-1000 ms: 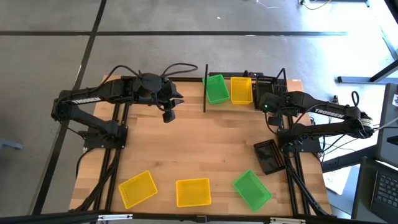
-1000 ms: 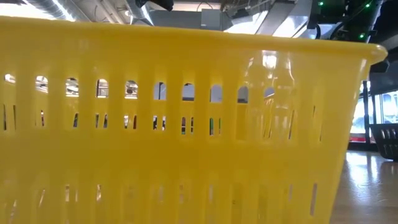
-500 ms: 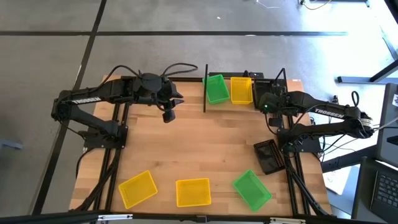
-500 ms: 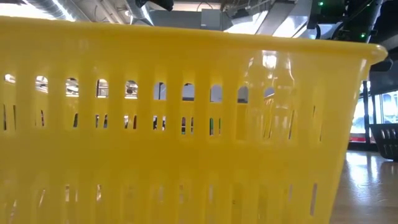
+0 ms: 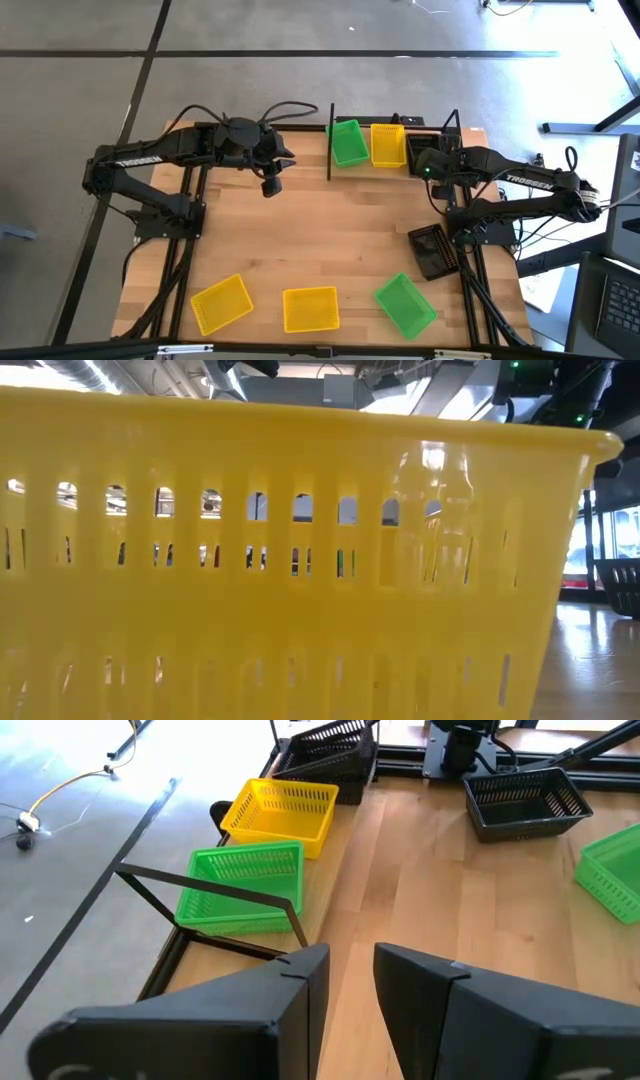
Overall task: Stack baskets on shelf by color
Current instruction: Stack the right yellow bin on the yellow bin on the shelf
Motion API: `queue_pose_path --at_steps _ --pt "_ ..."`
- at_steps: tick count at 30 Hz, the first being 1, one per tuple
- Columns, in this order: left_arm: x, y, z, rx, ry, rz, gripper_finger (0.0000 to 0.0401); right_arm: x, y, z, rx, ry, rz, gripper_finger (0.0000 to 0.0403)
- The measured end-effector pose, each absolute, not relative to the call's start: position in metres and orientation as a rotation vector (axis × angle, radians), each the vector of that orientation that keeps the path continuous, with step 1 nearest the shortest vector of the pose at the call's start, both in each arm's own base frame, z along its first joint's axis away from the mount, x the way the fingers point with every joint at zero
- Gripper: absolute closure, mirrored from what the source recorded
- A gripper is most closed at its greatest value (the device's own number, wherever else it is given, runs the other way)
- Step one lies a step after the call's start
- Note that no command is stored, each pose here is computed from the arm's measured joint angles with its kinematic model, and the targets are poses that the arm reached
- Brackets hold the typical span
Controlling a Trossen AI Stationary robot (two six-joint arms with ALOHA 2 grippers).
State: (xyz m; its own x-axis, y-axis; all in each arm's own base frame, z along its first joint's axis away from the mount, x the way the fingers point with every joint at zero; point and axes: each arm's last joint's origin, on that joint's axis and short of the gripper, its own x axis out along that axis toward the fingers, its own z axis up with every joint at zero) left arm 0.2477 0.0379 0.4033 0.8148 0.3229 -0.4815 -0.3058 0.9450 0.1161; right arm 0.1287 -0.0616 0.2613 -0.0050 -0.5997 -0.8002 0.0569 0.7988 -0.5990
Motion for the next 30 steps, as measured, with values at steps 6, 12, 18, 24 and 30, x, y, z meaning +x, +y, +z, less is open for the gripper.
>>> queue_pose_path --at_steps 6,12,18,24,30 --pt "0.248 0.038 0.403 0.034 0.52 0.336 0.0327 0.131 -0.063 0.27 -0.473 1.461 -0.589 0.0319" --pt "0.248 0.038 0.403 0.034 0.52 0.336 0.0327 0.134 -0.063 0.287 -0.432 1.391 -0.579 0.032" --pt "0.248 0.038 0.403 0.029 0.522 0.337 0.0327 0.138 -0.06 0.32 -0.247 1.206 -0.547 0.032" --pt "0.244 0.038 0.398 0.005 0.585 0.344 0.0327 0.142 -0.045 0.353 -0.064 1.007 -0.295 0.032" --pt "0.242 0.036 0.394 -0.066 0.619 0.344 0.0327 0.153 -0.025 0.36 0.092 0.909 -0.04 0.032"
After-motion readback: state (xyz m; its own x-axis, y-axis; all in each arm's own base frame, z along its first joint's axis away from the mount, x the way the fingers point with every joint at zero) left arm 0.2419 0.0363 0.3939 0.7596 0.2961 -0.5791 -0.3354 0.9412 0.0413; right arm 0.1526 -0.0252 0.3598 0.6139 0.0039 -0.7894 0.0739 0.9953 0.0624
